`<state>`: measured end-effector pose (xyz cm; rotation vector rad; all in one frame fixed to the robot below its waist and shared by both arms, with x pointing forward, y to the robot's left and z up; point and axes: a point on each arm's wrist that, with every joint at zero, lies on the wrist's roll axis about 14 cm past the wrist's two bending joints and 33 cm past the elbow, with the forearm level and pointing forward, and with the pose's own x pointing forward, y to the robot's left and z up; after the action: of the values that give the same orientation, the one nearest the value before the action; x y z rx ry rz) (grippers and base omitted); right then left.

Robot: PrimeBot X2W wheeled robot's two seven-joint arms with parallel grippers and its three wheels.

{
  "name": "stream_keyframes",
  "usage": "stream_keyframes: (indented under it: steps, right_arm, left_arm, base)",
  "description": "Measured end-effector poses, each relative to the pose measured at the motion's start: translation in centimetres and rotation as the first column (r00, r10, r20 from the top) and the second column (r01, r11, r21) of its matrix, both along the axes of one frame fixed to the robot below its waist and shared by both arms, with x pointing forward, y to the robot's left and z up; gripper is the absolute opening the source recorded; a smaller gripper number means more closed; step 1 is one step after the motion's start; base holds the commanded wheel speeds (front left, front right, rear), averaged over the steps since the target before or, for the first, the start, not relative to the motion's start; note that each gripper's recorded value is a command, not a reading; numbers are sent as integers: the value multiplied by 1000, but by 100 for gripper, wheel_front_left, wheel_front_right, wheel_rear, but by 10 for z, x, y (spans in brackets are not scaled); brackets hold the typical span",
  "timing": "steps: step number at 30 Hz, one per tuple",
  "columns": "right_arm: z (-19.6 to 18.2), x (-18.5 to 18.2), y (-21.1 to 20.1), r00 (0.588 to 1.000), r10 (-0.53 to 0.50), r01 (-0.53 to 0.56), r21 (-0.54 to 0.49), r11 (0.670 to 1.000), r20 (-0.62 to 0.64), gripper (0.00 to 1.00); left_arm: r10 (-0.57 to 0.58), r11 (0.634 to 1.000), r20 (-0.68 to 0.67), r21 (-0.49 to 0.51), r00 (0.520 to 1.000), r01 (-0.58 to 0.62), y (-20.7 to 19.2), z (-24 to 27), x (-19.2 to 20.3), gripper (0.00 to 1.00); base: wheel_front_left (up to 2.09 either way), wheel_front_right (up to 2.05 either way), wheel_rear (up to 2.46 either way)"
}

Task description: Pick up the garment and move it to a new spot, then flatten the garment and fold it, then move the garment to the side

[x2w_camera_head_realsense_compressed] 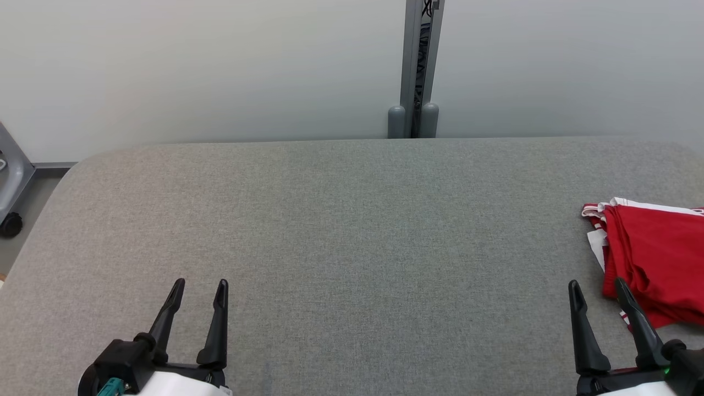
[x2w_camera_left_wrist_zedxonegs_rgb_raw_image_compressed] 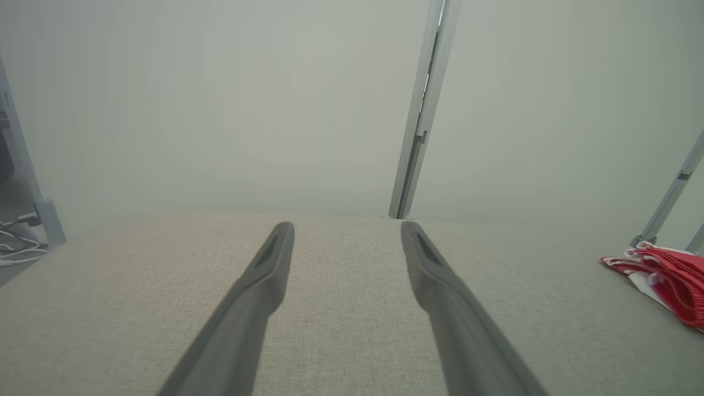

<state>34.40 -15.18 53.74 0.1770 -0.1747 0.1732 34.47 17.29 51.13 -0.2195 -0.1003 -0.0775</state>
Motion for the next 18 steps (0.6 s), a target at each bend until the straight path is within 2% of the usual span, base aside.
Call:
stream_keyframes:
  steps: [2,3,7,18]
  right_arm:
    - [-1,0,0,1000,0,0,2,1000,-2,100]
    - [-2,0,1,1000,1,-1,2,1000,-7,0]
    - [-18,-4,3,998,3,-2,13,1000,-60,0]
    - [-26,4,-1,991,4,23,207,978,-131,0]
  left_arm:
    - [-4,1000,-5,-2,1000,4,-1,-2,0,100]
    - [-5,1000,-13,-3,1000,5,-1,-4,0,0]
    - [-7,1000,-70,-15,998,6,-4,-22,-7,0]
    - [38,978,-114,-199,993,-61,12,-26,-5,0]
  base:
    - [0,0,0]
    - [0,0,0]
    - [0,0,0]
    - [0,0,0]
